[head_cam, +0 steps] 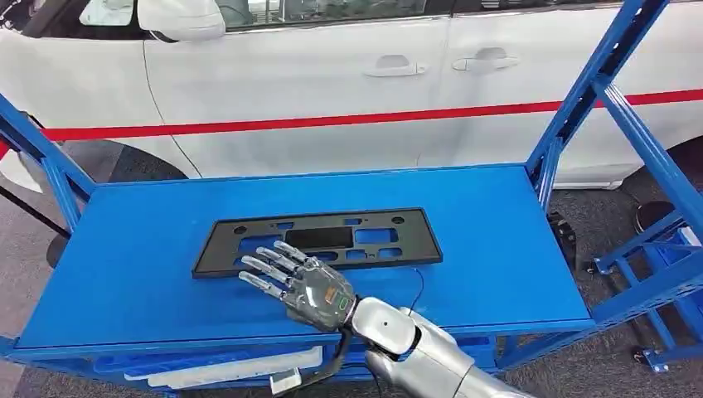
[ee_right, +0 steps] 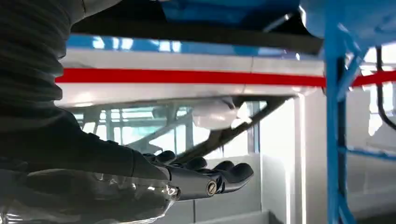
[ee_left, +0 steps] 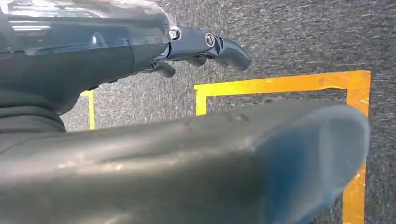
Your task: Take the parts from the cabinet and place them on the table.
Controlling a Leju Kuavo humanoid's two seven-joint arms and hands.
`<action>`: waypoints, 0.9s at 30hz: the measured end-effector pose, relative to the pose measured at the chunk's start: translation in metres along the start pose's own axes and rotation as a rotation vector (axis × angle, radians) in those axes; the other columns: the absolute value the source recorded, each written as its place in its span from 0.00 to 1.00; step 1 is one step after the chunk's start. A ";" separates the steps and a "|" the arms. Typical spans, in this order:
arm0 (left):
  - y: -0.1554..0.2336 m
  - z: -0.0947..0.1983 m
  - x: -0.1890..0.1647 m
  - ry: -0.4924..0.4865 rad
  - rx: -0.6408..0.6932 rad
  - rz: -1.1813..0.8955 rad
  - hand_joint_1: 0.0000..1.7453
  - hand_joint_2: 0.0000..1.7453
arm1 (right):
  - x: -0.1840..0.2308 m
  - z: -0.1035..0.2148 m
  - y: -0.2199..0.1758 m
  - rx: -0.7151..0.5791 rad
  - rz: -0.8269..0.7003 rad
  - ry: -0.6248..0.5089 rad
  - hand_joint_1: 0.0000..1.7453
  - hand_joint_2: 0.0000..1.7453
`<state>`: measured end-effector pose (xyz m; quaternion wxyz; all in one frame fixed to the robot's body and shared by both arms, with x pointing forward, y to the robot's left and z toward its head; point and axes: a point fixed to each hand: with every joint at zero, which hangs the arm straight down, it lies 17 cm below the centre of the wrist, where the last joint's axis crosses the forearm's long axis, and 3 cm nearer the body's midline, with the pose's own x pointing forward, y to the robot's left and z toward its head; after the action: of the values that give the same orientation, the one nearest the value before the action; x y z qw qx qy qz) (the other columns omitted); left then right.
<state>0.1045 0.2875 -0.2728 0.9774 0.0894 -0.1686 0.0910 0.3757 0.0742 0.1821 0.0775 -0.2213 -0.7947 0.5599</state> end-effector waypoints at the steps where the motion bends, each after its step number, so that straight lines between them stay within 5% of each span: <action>1: 0.000 0.000 0.000 -0.001 0.000 0.000 0.00 0.00 | -0.001 -0.005 0.006 0.030 -0.001 0.001 0.00 1.00; 13: -0.004 0.000 0.006 -0.021 -0.016 -0.015 0.00 0.00 | -0.017 -0.023 0.069 0.293 0.115 0.017 0.00 1.00; 27: -0.006 0.001 0.006 -0.030 -0.023 -0.044 0.00 0.00 | -0.106 -0.007 0.068 0.310 0.340 0.275 0.00 1.00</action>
<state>0.1108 0.2819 -0.2711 0.9775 0.0831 -0.1822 0.0662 0.4904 0.0520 0.1351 0.1228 -0.4112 -0.6328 0.6445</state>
